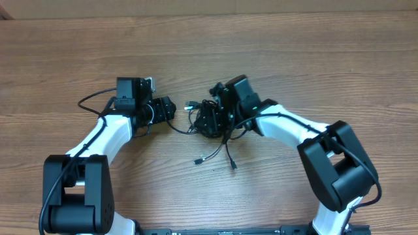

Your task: Untangle cables

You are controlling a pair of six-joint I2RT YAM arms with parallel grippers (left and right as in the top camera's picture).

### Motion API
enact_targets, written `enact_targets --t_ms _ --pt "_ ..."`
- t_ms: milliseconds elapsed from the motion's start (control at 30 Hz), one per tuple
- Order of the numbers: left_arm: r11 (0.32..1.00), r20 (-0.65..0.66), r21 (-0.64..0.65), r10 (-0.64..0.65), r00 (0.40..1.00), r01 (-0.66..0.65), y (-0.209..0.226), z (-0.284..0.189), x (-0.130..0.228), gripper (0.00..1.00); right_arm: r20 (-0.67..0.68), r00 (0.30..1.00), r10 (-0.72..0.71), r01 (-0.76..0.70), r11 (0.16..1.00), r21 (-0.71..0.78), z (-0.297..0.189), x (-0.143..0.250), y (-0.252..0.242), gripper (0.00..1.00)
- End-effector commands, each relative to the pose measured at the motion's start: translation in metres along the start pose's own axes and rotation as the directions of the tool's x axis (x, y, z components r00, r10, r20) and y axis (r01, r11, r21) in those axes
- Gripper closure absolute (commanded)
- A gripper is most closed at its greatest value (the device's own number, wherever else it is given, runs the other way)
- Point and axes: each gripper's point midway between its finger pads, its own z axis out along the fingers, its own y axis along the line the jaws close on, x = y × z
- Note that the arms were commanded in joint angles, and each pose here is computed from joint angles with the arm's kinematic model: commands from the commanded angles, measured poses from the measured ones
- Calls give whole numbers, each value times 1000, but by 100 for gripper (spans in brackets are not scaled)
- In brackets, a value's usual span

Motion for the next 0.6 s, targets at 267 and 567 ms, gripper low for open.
enact_targets --t_ms 267,567 --pt "997 -9 72 -5 1000 5 -13 -2 -5 27 137 977 -162 141 979 150 28 -15 20 36" --pt "997 -8 72 -4 1000 5 -13 -2 -5 24 90 980 -178 184 981 -56 29 -5 58 28"
